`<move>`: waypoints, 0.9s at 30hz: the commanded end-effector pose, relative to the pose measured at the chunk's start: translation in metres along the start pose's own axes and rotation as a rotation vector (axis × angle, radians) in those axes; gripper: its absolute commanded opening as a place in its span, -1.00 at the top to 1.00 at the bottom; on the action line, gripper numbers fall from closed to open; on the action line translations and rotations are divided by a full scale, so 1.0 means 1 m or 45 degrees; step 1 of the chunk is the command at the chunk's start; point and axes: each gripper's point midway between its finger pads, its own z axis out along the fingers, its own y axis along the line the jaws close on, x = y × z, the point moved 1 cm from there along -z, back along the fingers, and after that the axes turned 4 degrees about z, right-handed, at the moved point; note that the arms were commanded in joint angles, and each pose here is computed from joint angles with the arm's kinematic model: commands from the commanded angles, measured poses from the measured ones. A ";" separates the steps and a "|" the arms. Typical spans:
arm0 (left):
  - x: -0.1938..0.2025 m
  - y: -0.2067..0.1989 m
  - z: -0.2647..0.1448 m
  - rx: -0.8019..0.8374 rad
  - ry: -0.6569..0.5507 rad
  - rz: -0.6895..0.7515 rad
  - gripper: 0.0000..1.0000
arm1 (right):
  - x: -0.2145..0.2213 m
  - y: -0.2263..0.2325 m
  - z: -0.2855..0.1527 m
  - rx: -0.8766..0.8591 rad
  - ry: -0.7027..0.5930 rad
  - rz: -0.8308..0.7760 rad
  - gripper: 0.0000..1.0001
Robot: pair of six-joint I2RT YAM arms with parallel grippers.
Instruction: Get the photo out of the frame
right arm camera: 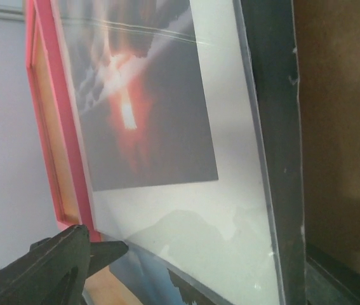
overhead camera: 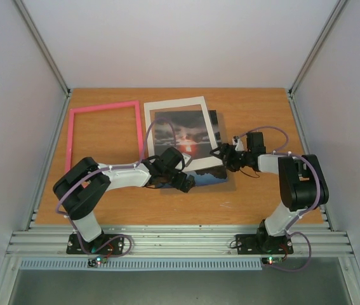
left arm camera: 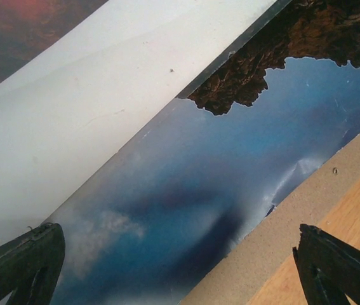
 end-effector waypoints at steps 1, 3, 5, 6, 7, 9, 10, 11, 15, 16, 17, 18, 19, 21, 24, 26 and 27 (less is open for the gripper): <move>0.053 0.004 0.016 0.025 0.240 -0.036 -0.98 | -0.027 0.008 0.000 -0.095 -0.058 0.006 -0.51; 0.054 0.004 0.016 0.030 0.243 -0.033 -0.97 | -0.034 0.007 0.004 -0.106 -0.050 0.022 -0.46; 0.055 0.004 0.016 0.032 0.247 -0.032 -0.97 | -0.040 0.009 0.005 -0.116 -0.060 0.022 -0.44; 0.054 0.003 0.016 0.036 0.248 -0.029 -0.97 | -0.042 0.009 0.006 -0.123 -0.065 0.026 -0.44; 0.055 0.003 0.016 0.038 0.248 -0.028 -0.97 | -0.044 0.009 0.006 -0.131 -0.069 0.031 -0.43; 0.055 0.003 0.016 0.038 0.249 -0.025 -0.97 | -0.047 0.008 0.006 -0.152 -0.073 0.047 -0.36; 0.054 0.003 0.016 0.038 0.246 -0.023 -0.97 | -0.048 0.008 0.006 -0.166 -0.070 0.060 -0.32; 0.054 0.003 0.016 0.035 0.247 -0.022 -0.97 | -0.047 0.006 0.005 -0.176 -0.065 0.074 -0.30; 0.051 0.003 0.016 0.030 0.243 -0.019 -0.97 | -0.031 0.001 0.002 -0.178 -0.035 0.092 -0.26; 0.051 0.003 0.016 0.031 0.241 -0.020 -0.97 | -0.026 0.000 0.000 -0.177 -0.026 0.095 -0.26; 0.050 0.003 0.016 0.033 0.240 -0.020 -0.97 | -0.022 0.000 -0.002 -0.179 -0.021 0.095 -0.26; 0.050 0.002 0.016 0.035 0.239 -0.020 -0.98 | -0.016 -0.001 -0.003 -0.181 -0.011 0.099 -0.26; 0.049 0.002 0.017 0.036 0.238 -0.019 -0.97 | -0.011 -0.001 -0.005 -0.187 -0.002 0.098 -0.26; 0.049 0.002 0.017 0.039 0.238 -0.022 -0.97 | -0.001 -0.002 -0.009 -0.194 0.016 0.100 -0.26; 0.047 0.001 0.018 0.044 0.236 -0.026 -0.97 | 0.012 -0.002 -0.013 -0.197 0.037 0.098 -0.25; 0.047 0.000 0.018 0.051 0.234 -0.031 -0.97 | 0.020 -0.003 -0.017 -0.192 0.044 0.092 -0.24; 0.047 0.000 0.018 0.052 0.234 -0.033 -0.97 | 0.022 -0.003 -0.019 -0.190 0.046 0.087 -0.24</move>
